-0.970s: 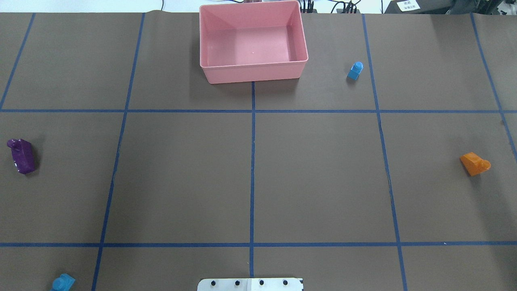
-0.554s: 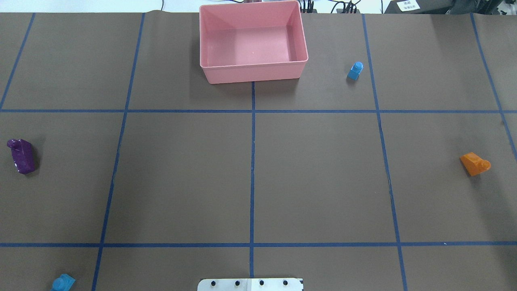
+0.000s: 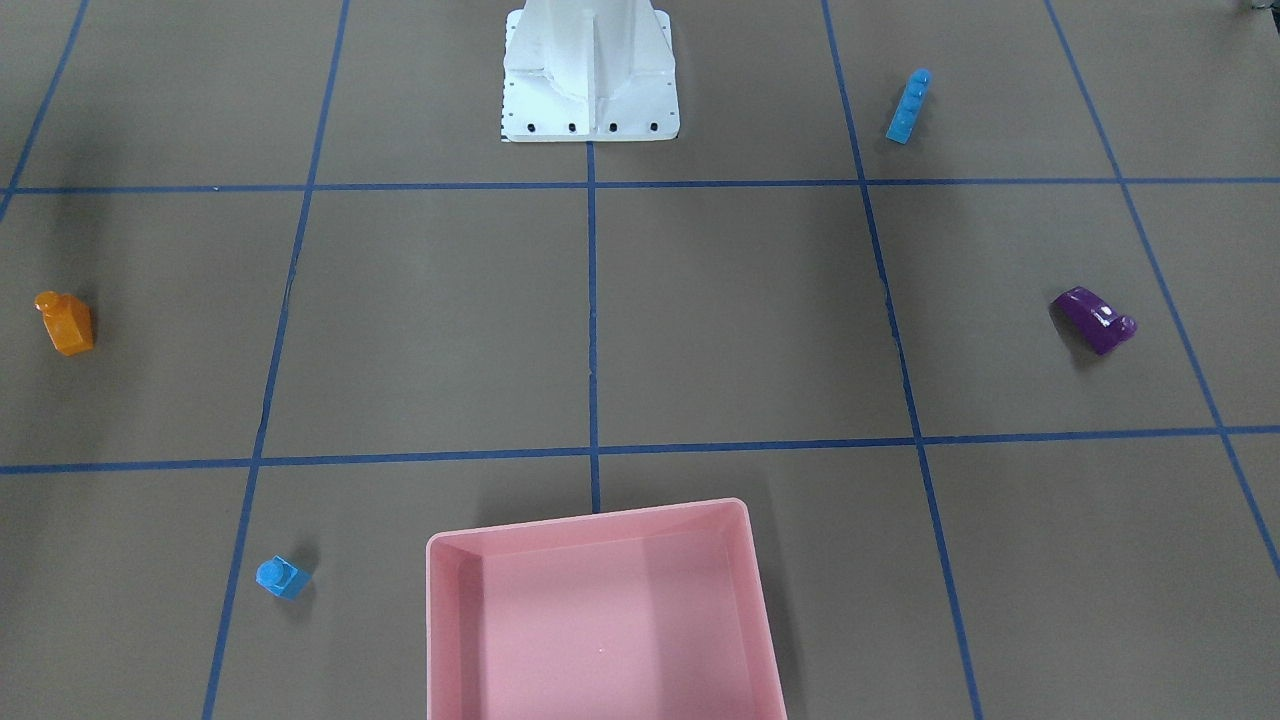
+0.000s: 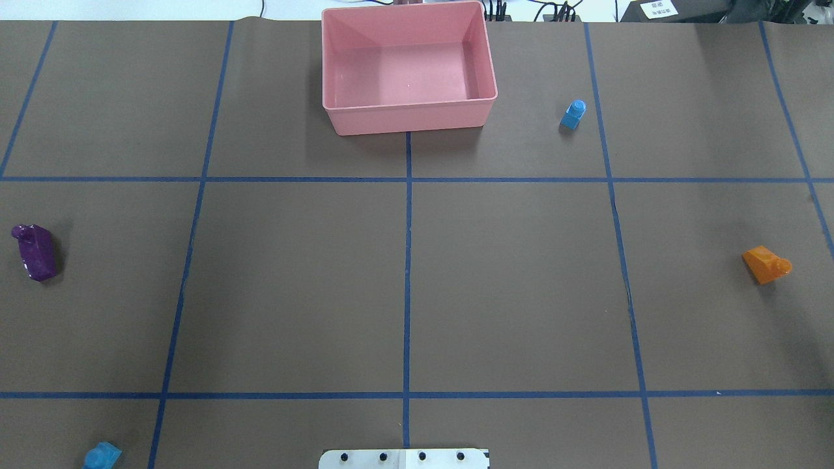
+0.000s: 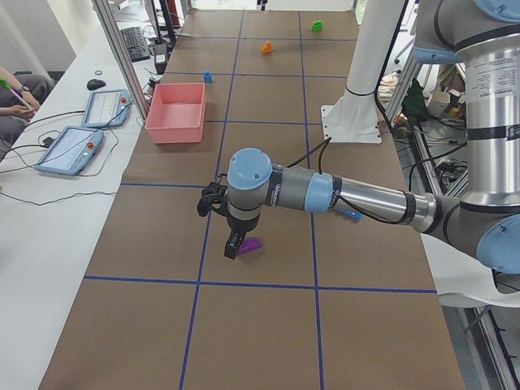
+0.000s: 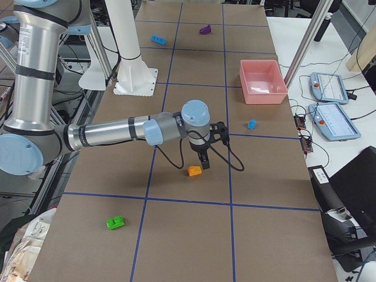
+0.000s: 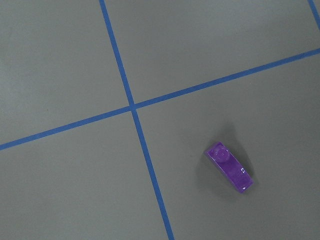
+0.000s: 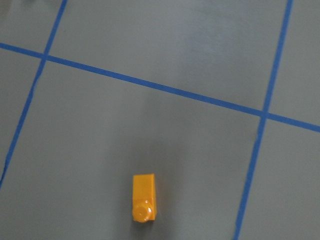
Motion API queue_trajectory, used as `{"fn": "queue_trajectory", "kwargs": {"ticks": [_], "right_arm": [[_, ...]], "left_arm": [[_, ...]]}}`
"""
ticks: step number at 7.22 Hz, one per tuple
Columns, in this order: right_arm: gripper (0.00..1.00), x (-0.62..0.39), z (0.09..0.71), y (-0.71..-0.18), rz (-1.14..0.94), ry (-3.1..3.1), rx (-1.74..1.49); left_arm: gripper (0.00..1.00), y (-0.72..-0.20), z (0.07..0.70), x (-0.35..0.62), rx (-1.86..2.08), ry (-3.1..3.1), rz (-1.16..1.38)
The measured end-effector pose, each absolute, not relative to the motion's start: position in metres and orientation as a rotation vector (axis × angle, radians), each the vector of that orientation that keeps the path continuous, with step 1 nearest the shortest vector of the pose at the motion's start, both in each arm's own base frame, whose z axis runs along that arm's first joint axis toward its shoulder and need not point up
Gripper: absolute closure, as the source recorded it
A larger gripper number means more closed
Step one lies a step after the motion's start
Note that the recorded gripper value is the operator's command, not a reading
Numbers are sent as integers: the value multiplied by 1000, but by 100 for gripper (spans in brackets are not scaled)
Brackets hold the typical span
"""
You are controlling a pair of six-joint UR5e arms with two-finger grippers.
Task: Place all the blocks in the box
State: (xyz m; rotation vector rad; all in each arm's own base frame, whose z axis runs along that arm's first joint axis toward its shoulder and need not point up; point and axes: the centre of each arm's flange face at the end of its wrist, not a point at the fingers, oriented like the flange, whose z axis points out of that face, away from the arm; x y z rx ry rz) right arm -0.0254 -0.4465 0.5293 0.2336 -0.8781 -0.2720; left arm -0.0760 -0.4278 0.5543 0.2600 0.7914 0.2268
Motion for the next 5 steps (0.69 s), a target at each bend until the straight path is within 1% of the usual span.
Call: {"fn": "queue_trajectory", "kwargs": {"ticks": [3,5], "right_arm": [[4,-109,555,-448,-269,-751,112],[3,-146,602,-443,-268,-738,114]], "left_arm": [[0,-431,567,-75,264,793,230],[0,-431,569,-75,267,792,232]]}}
